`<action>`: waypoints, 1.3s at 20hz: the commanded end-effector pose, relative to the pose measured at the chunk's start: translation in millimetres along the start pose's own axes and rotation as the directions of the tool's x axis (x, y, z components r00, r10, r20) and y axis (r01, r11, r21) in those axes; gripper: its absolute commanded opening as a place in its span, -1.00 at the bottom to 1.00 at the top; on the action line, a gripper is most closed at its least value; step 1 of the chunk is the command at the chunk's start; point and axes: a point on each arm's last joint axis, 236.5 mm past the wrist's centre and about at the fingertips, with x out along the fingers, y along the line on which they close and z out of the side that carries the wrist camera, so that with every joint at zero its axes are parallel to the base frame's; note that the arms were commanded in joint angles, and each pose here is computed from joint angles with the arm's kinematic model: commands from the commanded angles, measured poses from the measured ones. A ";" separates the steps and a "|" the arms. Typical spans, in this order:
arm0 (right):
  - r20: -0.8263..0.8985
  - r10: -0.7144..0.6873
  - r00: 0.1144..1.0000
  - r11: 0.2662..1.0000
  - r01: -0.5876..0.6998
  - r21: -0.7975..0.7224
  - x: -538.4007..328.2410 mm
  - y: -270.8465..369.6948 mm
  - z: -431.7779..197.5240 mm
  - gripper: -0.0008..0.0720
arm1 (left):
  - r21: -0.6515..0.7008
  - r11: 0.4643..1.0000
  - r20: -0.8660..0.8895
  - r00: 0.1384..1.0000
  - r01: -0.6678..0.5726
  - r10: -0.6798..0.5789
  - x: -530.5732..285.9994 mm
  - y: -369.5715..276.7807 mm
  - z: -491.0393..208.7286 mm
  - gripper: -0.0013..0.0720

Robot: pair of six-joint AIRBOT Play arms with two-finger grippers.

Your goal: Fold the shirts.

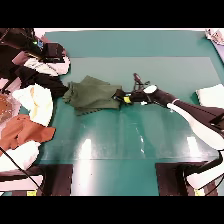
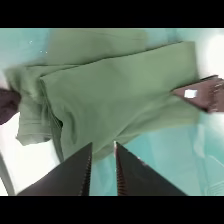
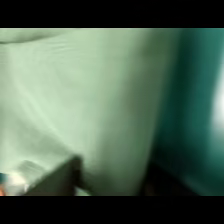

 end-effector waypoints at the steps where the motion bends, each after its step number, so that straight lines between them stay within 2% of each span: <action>1: 0.096 0.077 0.992 0.981 -0.058 -0.183 -4.0 67.4 33.5 -0.78 | 0.000 1.000 -0.012 1.000 -0.001 0.001 -0.4 0.2 -2.9 -0.46; 2: 0.122 0.101 0.987 0.969 -0.070 -0.238 -21.8 87.6 48.5 -0.91 | 0.000 1.000 -0.016 1.000 -0.001 0.001 -0.5 0.2 -3.7 -0.46; 4: 0.180 0.113 0.977 0.947 -0.051 -0.317 -74.4 118.6 81.2 -0.92 | 0.000 1.000 -0.024 1.000 -0.001 0.001 -0.5 0.1 -5.6 -0.46; 6: 0.258 0.017 0.966 0.936 0.075 -0.345 -137.9 115.6 116.4 -0.92 | -0.013 1.000 -0.031 0.999 0.008 -0.008 -0.5 -2.1 -7.4 -0.46; 10: 0.403 -0.326 0.855 0.888 0.424 -0.181 -287.9 30.7 179.0 -0.92 | -0.034 0.999 -0.041 0.998 0.041 -0.042 -0.8 -10.1 -9.7 -0.46; 12: 0.442 -0.438 0.783 0.865 0.500 -0.028 -366.9 -20.1 200.8 -0.92 | -0.055 0.995 -0.041 0.995 0.088 -0.091 -1.6 -21.5 -9.7 -0.46; 15: 0.467 -0.568 0.678 0.815 0.543 0.204 -470.4 -99.6 212.5 -0.92 | -0.070 0.986 -0.040 0.987 0.151 -0.154 -3.4 -36.5 -9.5 -0.46; 18: 0.453 -0.655 0.605 0.754 0.559 0.344 -547.5 -165.7 200.3 -0.92 | -0.093 0.981 -0.040 0.984 0.168 -0.172 -4.2 -40.9 -9.4 -0.46; 21: 0.459 -0.656 0.599 0.752 0.471 0.461 -590.8 -197.4 182.0 -0.92 | -0.111 0.979 -0.030 0.984 0.170 -0.174 -4.0 -42.2 -7.3 -0.47; 26: 0.397 -0.696 0.599 0.701 0.449 0.554 -620.8 -221.2 145.4 -0.92 | -0.117 0.978 -0.028 0.984 0.171 -0.175 -4.0 -42.4 -6.7 -0.46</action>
